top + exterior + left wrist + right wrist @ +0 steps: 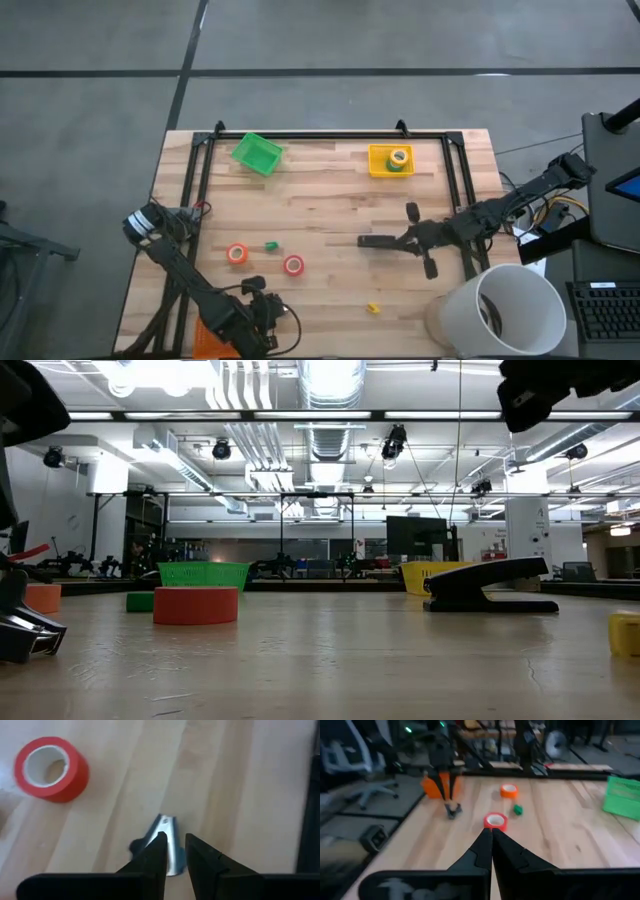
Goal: Pick and place Stapler, Stapler remover, tape
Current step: Put the black staple remover into the orange bin
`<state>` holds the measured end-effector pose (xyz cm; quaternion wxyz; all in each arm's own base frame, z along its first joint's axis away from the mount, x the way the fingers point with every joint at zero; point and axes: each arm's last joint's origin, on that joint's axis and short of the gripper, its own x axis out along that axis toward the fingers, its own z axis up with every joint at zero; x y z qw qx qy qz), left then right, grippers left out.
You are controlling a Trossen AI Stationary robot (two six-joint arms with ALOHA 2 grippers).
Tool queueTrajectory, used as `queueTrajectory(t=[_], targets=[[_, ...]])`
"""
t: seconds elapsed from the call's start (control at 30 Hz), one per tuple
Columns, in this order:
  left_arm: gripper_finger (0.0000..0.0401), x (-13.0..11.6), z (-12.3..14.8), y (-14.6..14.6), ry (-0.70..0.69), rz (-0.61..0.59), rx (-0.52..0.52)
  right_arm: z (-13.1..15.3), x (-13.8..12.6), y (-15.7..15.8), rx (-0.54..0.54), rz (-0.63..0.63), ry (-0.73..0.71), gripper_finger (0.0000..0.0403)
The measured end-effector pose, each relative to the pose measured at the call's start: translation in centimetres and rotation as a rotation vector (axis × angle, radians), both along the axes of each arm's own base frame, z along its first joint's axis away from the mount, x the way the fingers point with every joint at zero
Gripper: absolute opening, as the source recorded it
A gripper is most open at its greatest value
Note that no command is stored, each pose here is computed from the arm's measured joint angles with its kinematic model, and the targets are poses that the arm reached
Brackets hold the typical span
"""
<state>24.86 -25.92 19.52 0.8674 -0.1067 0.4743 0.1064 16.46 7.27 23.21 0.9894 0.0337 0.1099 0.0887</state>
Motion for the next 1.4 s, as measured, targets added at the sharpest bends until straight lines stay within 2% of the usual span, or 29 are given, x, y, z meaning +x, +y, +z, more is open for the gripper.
queueTrajectory(t=[0.23, 0.53, 0.7, 1.1, 1.4], targets=[[0.0077, 0.4, 0.2, -0.7, 0.017, -0.022, -0.133, -1.0, -1.7, -1.1, 0.029, -0.018, -0.042, 0.0008], [0.0136, 0.2, -0.1, -0.4, 0.037, -0.037, -0.104, -1.6, -2.3, -1.7, 0.053, -0.038, -0.057, 0.0008], [0.0155, -0.2, -1.3, 0.0, 0.067, -0.037, -0.103, -1.6, -2.3, -1.7, 0.054, -0.039, -0.057, 0.0008], [0.0137, -0.3, -1.9, 0.1, 0.042, -0.037, -0.087, -1.6, -2.3, -1.7, 0.057, -0.040, -0.056, 0.0008], [0.0098, -0.6, -3.0, 0.5, 0.044, -0.034, -0.088, -1.7, -2.3, -1.7, 0.056, -0.040, -0.055, 0.0008]])
